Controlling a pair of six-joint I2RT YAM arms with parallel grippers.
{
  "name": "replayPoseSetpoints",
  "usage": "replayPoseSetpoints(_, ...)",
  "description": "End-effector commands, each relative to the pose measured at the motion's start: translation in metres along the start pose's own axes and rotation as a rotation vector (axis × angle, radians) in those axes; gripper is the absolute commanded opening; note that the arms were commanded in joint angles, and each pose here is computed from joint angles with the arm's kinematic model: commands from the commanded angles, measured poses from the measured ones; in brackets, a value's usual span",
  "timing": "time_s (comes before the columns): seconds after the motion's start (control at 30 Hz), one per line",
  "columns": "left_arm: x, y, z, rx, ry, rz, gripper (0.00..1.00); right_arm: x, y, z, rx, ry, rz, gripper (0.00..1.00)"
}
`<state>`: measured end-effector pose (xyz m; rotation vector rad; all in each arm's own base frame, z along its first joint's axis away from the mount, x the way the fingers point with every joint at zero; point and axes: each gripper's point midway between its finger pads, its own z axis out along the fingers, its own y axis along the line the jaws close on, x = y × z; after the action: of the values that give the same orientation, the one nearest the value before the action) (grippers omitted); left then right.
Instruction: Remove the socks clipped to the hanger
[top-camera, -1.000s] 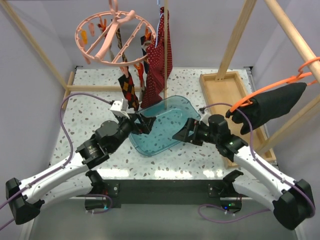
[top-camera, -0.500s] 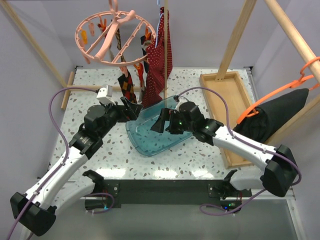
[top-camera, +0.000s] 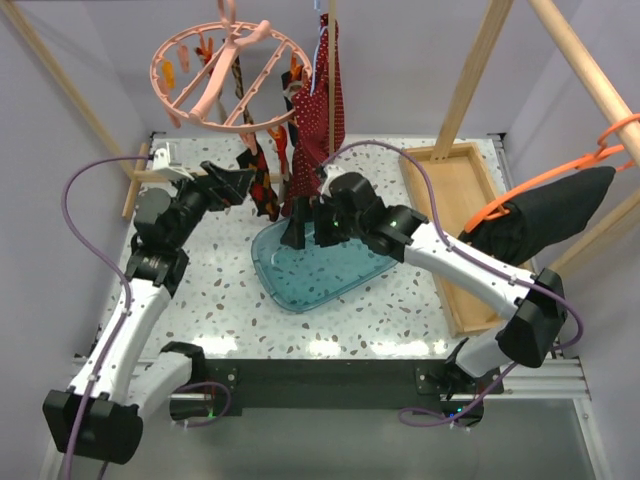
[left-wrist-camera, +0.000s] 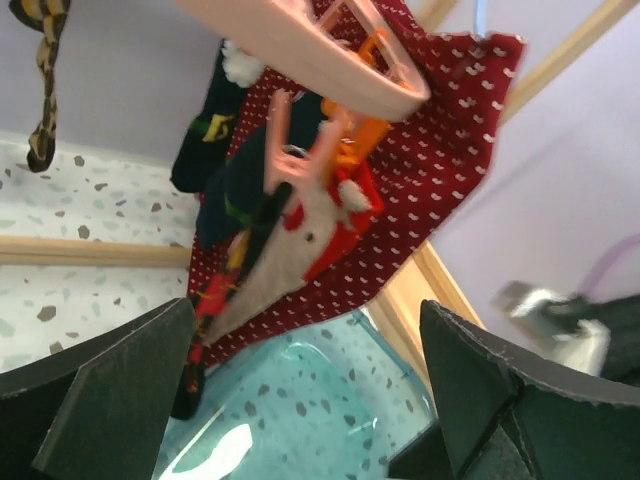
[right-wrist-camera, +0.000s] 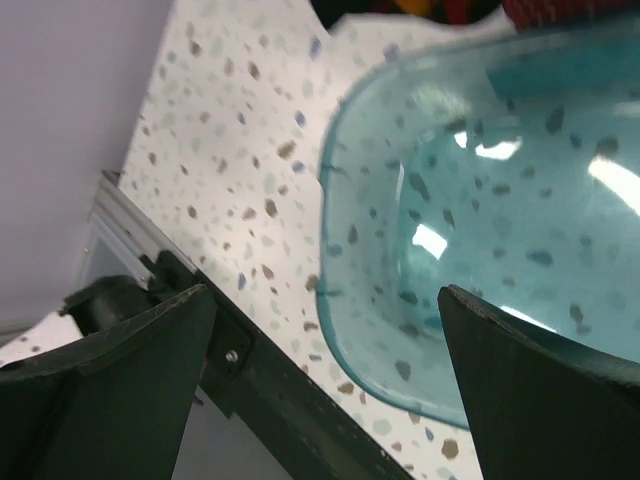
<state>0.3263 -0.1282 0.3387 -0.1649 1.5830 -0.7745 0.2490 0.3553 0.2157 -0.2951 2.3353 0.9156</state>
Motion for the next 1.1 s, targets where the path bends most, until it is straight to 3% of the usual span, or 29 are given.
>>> replayPoseSetpoints(0.0, -0.006, -0.003, 0.004, 0.198, 0.005, -0.051, 1.0, -0.052, 0.036, -0.023, -0.051, -0.105, -0.122, 0.99)
replayPoseSetpoints(0.23, 0.002, -0.014, 0.011, 0.34, 0.029, 0.002, 0.98, -0.081, 0.063, -0.033, -0.116, -0.158, -0.195, 0.99)
replayPoseSetpoints(0.47, 0.013, 0.01, 0.028, 0.25, 0.073, 0.025, 0.76, -0.08, 0.063, -0.043, -0.144, -0.201, -0.212, 0.99)
replayPoseSetpoints(0.67, 0.021, 0.026, 0.037, 0.197, 0.079, 0.026, 0.72, -0.07, 0.057, -0.054, -0.154, -0.214, -0.21, 0.99)
replayPoseSetpoints(0.77, 0.025, 0.032, 0.044, 0.196, 0.088, 0.028, 0.54, -0.062, 0.053, -0.055, -0.16, -0.206, -0.202, 0.99)
replayPoseSetpoints(1.0, 0.035, 0.043, 0.056, 0.173, 0.118, -0.001, 0.52, -0.042, 0.044, -0.05, -0.16, -0.174, -0.18, 0.99)
replayPoseSetpoints(1.07, 0.037, 0.046, 0.059, 0.162, 0.127, 0.001, 0.46, -0.038, 0.044, -0.048, -0.159, -0.171, -0.178, 0.99)
